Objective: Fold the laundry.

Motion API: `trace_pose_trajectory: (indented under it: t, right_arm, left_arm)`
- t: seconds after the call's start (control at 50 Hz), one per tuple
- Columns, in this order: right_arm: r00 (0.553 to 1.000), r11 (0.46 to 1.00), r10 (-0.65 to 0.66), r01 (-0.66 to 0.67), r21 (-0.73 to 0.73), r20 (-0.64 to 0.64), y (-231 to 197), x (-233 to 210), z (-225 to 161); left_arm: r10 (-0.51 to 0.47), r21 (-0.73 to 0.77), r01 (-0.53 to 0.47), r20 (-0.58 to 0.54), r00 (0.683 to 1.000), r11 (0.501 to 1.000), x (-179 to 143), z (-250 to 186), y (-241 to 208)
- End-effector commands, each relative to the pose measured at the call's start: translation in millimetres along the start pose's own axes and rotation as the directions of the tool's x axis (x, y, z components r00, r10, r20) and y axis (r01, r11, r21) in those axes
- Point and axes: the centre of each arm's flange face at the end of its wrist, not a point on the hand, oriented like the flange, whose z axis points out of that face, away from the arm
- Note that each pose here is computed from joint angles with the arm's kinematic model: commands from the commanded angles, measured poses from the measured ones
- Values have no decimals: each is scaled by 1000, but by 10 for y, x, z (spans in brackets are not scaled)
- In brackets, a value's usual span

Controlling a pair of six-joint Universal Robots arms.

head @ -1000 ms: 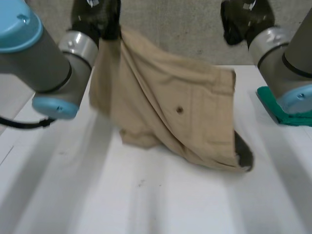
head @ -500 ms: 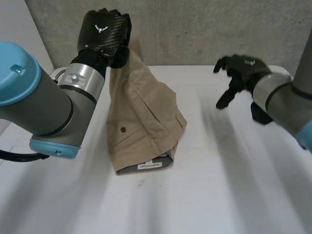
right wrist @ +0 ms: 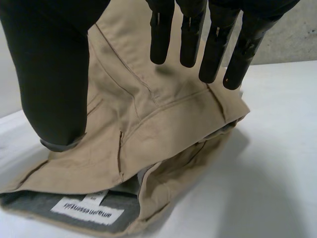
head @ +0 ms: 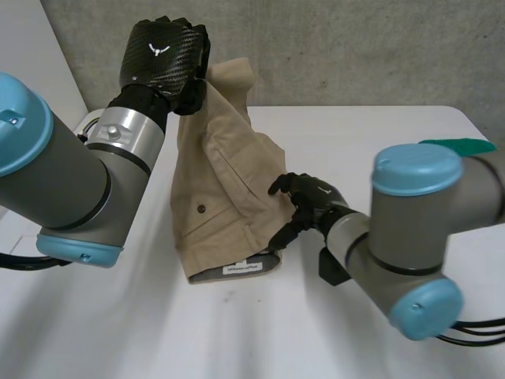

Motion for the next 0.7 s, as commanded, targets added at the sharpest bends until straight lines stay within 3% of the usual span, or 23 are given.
trace_pose_trajectory:
  t: [0.02,0.7]
  right_arm:
    - [1000,999,11,-11,33,-16,73,-77,283]
    - [999,986,-1,8,165,-41,337,-150,1126]
  left_arm:
    - [0,-1,0,4,1000,1000,-15,-6,-4]
    - [-26,7,26,13,1000,1000,-57,-2,-38]
